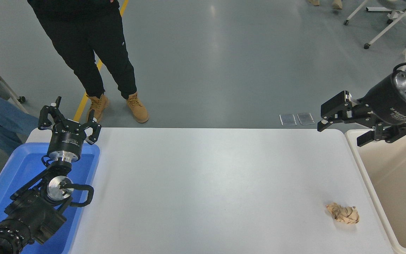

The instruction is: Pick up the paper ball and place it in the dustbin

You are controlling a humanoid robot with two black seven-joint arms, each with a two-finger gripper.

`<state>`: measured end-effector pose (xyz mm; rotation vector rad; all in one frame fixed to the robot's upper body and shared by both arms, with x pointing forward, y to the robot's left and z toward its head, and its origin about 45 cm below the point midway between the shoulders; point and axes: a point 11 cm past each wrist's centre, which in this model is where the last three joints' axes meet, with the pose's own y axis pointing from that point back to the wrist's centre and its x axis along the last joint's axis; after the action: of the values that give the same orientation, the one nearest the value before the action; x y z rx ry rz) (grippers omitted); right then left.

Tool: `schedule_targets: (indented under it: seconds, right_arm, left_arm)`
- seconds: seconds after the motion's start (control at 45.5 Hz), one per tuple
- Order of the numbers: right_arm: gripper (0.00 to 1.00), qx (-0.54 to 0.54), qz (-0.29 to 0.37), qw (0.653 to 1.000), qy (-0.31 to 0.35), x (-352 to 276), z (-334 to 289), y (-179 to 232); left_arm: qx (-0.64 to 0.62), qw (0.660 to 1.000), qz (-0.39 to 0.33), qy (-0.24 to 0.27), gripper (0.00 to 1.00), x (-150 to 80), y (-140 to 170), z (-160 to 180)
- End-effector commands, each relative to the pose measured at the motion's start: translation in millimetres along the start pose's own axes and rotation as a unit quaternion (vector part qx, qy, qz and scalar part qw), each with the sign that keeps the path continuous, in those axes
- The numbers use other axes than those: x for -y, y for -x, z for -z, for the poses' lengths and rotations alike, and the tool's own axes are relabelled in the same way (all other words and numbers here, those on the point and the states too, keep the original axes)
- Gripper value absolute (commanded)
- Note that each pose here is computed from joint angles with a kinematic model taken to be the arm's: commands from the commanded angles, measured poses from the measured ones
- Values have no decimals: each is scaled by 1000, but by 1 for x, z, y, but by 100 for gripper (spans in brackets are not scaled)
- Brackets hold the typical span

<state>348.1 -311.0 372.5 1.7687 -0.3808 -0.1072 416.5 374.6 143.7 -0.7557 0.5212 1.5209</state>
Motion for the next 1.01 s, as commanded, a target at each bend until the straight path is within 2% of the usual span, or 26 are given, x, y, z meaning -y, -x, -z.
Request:
schedule_targets:
  seconds: [0.0, 0.11, 0.396, 0.703, 0.989]
  right_arm:
    - [100, 21, -2, 1000, 3, 0, -11, -2]
    - [100, 47, 0, 998, 34, 4, -36, -3]
    - [100, 71, 37, 995, 56, 41, -60, 9]
    - [100, 121, -68, 983, 119, 85, -113, -11]
    - [100, 144, -95, 969, 178, 127, -162, 12]
  left_arm:
    - [0, 1000, 0, 0, 99, 0, 0, 0]
    - [0, 1000, 1, 0, 99, 0, 0, 0]
    - [0, 1000, 1, 0, 99, 0, 0, 0]
    - [0, 1000, 1, 0, 99, 0, 0, 0]
    - [0, 1000, 0, 0, 99, 0, 0, 0]
